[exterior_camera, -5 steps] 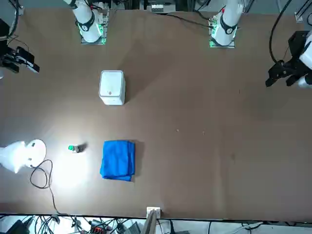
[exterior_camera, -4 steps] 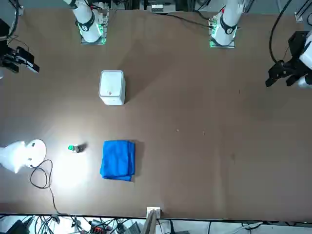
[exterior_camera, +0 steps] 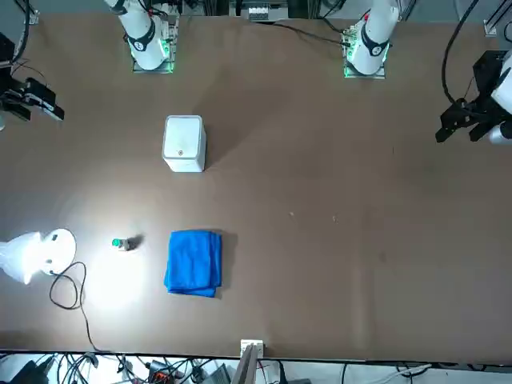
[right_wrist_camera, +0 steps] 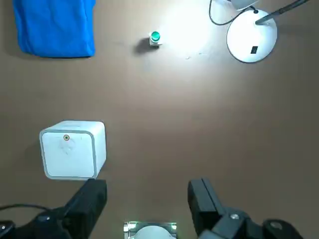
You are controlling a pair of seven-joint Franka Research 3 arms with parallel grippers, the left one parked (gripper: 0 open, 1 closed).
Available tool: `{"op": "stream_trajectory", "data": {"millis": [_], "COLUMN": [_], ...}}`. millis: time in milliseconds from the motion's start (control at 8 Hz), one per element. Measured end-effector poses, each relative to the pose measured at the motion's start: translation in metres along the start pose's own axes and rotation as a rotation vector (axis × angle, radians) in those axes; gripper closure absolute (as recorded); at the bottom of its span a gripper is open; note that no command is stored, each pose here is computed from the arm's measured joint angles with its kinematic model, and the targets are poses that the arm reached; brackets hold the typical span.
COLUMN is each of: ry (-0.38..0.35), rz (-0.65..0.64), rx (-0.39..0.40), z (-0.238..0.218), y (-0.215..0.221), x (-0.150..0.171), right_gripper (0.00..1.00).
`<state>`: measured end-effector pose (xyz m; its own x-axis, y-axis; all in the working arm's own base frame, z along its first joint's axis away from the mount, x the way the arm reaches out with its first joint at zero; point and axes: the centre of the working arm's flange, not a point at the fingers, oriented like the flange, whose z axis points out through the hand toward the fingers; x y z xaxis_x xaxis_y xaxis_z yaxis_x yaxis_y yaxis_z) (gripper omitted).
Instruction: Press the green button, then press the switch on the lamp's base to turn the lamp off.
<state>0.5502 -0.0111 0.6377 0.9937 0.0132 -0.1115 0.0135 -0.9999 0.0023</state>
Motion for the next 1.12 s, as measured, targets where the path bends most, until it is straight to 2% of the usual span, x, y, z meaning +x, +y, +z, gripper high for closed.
{"op": "stream_trajectory", "data": {"millis": [500, 750, 1125], "ry": [-0.033, -0.035, -0.042], "rz": [-0.008, -0.007, -0.007], "rx": [0.001, 0.001, 0.001], "z": [0.005, 0.0061, 0.0071], "y": [-0.0001, -0.0001, 0.0001], "x": [-0.0012, -0.0005, -0.0007], "right_gripper": [0.0, 0.04, 0.63]}}
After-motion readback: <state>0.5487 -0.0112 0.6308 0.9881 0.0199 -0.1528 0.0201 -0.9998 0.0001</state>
